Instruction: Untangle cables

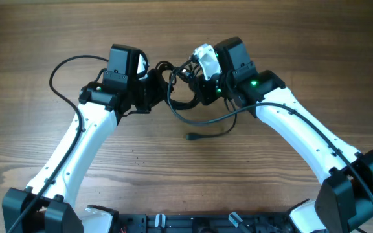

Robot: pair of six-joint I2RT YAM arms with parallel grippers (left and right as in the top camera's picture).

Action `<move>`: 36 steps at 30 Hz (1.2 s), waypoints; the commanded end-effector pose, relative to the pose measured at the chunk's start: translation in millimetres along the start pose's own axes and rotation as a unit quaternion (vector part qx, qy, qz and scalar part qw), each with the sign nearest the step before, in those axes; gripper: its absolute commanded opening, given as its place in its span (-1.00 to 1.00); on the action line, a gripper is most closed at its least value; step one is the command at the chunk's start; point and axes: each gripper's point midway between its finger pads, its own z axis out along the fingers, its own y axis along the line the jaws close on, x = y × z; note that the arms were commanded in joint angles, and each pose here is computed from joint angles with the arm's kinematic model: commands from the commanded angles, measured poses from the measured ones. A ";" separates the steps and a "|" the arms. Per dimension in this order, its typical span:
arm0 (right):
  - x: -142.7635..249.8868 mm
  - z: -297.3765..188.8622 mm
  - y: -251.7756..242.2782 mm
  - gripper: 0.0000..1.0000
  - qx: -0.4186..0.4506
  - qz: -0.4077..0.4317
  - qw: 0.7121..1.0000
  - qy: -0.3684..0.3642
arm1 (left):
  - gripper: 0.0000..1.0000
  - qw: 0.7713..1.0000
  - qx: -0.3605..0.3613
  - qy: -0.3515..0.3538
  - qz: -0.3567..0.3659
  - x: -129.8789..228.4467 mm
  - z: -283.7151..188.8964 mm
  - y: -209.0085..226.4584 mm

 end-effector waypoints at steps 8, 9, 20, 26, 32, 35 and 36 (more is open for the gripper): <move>-10.9 -55.6 -2.6 -0.91 0.063 0.162 0.984 -0.042 | -0.92 0.987 -0.089 -0.126 -0.044 -39.1 -19.3 29.0; -2.9 -60.5 -3.2 -0.91 0.071 0.180 0.981 -0.030 | -0.92 0.985 -0.096 -0.137 -0.053 -42.2 -20.6 31.9; 67.3 -100.7 136.4 -0.91 -0.318 -0.001 0.940 0.124 | -0.92 0.969 -0.114 -0.199 -0.094 -62.0 -29.1 39.4; 92.0 -100.7 136.9 -0.91 -0.297 -0.021 0.940 0.167 | -0.92 0.936 -0.102 -0.276 -0.191 -84.2 -41.1 43.2; 79.1 -127.4 170.8 -0.91 -0.424 -0.046 0.896 0.122 | -0.92 0.876 -0.106 -0.373 -0.285 -106.2 -64.3 61.3; 76.7 -113.5 158.4 -0.92 -0.374 -0.030 0.918 0.131 | -0.92 0.869 -0.105 -0.379 -0.301 -109.5 -67.8 66.8; 70.5 -103.3 149.7 -0.91 -0.338 -0.008 0.932 0.130 | -0.92 0.871 -0.108 -0.373 -0.301 -107.0 -66.1 67.6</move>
